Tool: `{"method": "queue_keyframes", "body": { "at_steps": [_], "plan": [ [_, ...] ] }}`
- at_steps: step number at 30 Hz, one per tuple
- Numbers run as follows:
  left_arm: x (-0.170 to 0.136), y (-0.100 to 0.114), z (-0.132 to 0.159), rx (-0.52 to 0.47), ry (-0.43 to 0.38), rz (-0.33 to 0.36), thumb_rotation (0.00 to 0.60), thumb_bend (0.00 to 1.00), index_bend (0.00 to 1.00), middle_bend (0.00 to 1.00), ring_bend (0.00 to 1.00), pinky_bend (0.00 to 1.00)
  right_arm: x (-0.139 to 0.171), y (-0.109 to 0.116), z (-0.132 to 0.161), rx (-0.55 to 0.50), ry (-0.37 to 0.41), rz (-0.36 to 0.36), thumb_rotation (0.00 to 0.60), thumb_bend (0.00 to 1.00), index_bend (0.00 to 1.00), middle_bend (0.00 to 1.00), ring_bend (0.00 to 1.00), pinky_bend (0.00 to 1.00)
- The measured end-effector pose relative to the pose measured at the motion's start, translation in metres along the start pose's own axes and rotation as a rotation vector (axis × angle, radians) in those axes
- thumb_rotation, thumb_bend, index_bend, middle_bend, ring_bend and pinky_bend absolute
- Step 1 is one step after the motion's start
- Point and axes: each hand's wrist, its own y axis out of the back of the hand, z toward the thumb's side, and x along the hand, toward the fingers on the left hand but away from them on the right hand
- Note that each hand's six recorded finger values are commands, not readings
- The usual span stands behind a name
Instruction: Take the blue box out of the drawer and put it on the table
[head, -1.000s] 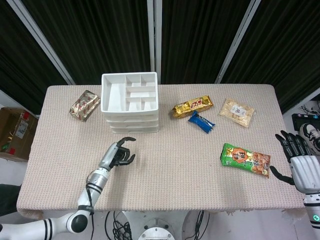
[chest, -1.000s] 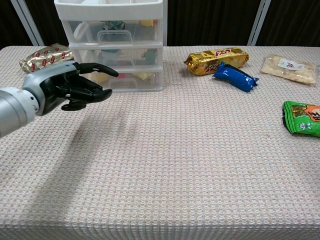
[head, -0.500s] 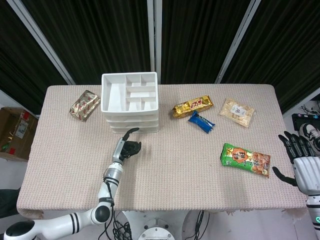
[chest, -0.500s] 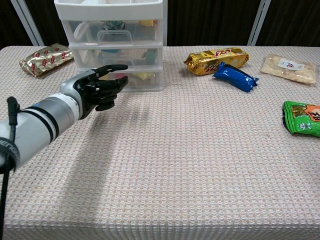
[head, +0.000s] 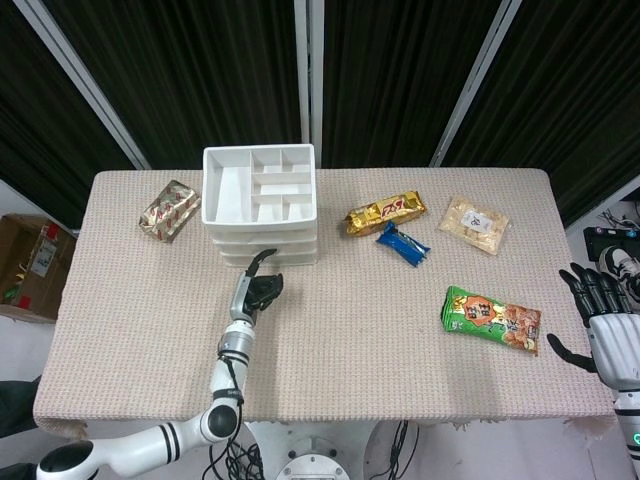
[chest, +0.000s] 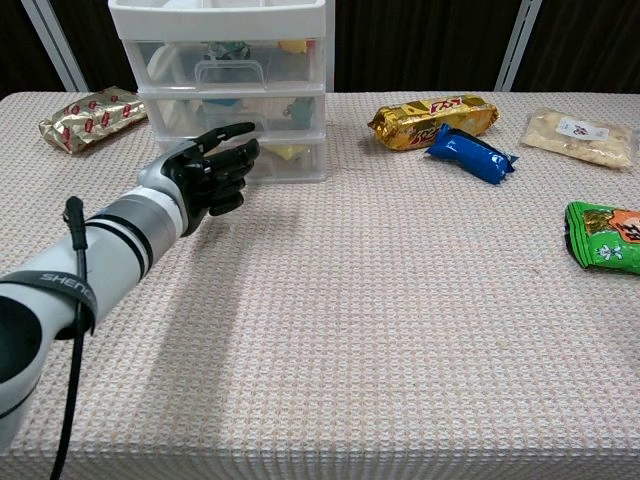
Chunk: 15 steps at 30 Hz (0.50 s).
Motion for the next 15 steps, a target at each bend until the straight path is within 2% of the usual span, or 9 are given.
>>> {"method": "queue_keyframes", "body": {
  "at_steps": [15],
  "plan": [
    [0.011, -0.010, -0.003, -0.160, 0.017, 0.001, 0.600, 0.52, 0.25, 0.89, 0.98, 1.00, 0.005, 0.000, -0.007, 0.002, -0.026, 0.010, 0.600, 0.18, 0.00, 0.00, 0.00, 0.00]
  ]
}}
